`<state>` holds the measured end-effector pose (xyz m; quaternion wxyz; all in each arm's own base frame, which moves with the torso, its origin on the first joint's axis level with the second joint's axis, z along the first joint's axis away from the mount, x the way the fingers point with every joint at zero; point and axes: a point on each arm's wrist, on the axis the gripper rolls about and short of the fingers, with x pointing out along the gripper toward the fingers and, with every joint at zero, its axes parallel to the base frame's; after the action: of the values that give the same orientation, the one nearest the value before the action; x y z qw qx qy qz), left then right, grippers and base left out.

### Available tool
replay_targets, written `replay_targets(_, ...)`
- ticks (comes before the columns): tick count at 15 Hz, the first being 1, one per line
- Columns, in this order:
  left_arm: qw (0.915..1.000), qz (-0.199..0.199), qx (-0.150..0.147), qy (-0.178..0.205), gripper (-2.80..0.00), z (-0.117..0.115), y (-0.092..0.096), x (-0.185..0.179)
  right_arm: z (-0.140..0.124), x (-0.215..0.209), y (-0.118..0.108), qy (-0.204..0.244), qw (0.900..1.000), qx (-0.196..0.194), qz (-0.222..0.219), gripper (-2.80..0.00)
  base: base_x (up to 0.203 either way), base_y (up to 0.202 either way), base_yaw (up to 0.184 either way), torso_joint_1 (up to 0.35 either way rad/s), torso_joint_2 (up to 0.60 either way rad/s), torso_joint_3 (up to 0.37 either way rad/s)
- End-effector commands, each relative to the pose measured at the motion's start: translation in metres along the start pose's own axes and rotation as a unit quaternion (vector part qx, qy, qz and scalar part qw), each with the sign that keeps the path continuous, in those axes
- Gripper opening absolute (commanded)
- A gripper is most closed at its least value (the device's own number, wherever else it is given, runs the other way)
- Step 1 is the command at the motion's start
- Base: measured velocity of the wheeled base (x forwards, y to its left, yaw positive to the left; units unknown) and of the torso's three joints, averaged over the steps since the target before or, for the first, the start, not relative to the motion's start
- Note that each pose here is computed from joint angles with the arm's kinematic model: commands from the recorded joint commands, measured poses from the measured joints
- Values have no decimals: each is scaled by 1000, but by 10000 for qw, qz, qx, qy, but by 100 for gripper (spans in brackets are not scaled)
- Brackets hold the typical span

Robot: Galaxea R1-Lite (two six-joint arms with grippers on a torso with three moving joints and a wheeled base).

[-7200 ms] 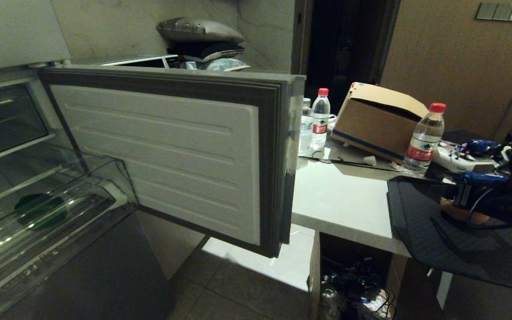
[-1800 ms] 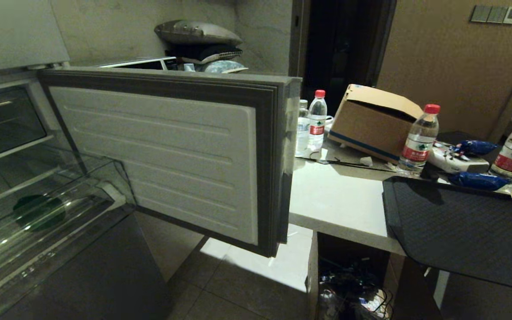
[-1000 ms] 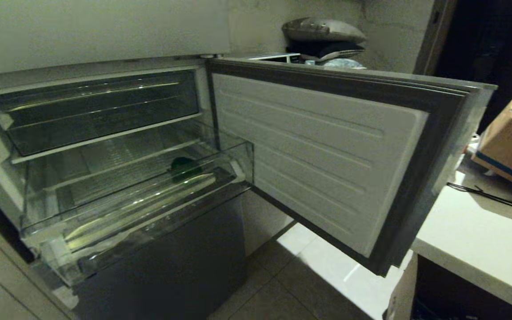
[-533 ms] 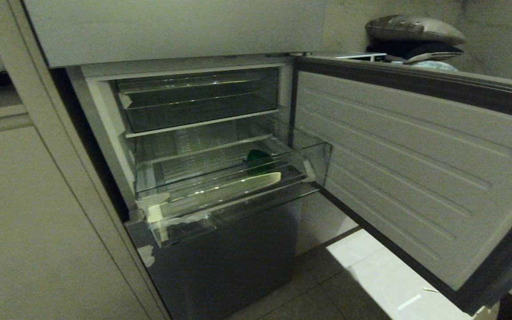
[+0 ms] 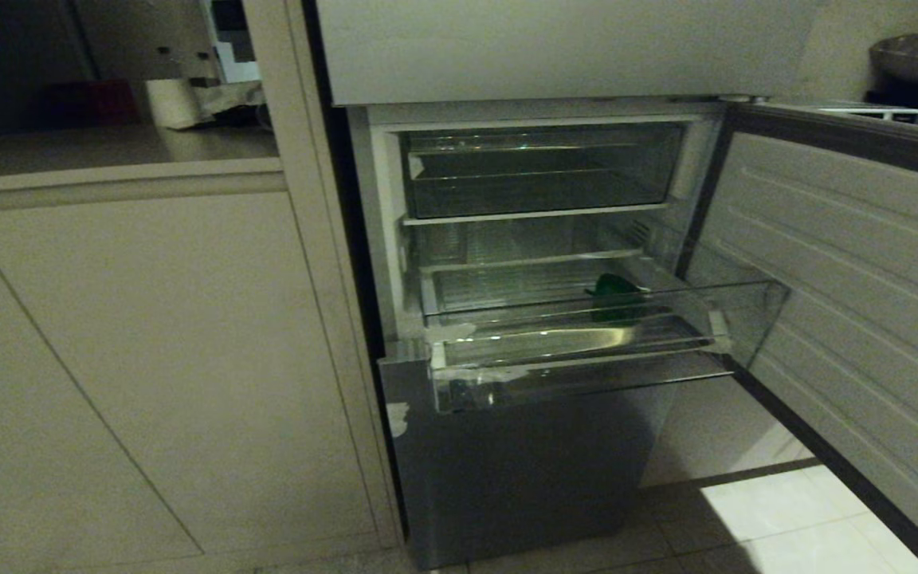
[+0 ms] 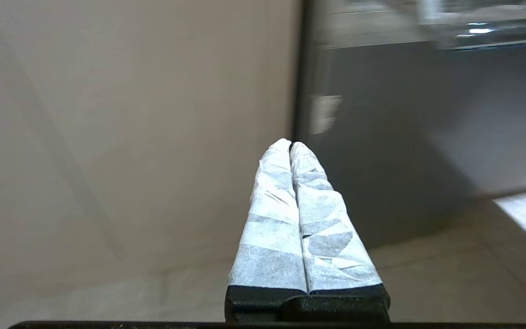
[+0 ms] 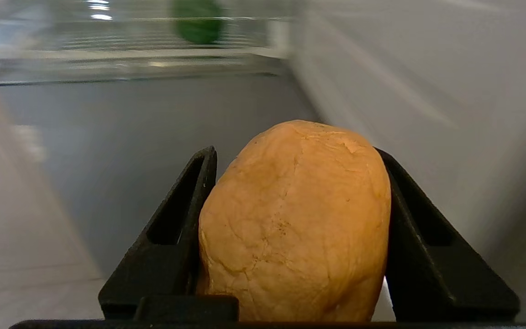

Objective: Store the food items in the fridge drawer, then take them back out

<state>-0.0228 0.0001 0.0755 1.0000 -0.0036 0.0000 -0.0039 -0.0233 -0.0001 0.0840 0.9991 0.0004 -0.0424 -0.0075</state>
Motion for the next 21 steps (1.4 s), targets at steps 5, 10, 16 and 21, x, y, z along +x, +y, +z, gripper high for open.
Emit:
replay_targets(5, 10000, 1, -2, 8, -280, 0, 0, 0, -9, 2, 0, 163, 9998, 65, -10, -280, 1, -5, 166, 5, 1, 3)
replay_targets(10, 10000, 1, -2, 8, -280, 0, 0, 0, 35, 13, 0, 218, 9997, -68, 21, -280, 0, -1, 17, 0, 0, 0)
replay_targets(16, 10000, 1, -2, 7, -280, 0, 0, 0, 135, 136, 7, 1250, 9881, 502, 746, -280, 0, 0, 0, 0, 0, 0)
replay_targets(21, 10000, 1, -2, 0, -280, 0, 0, 0, 169, 267, 31, 1333, 9750, 792, 1594, -280, 0, 0, 0, 0, 0, 0)
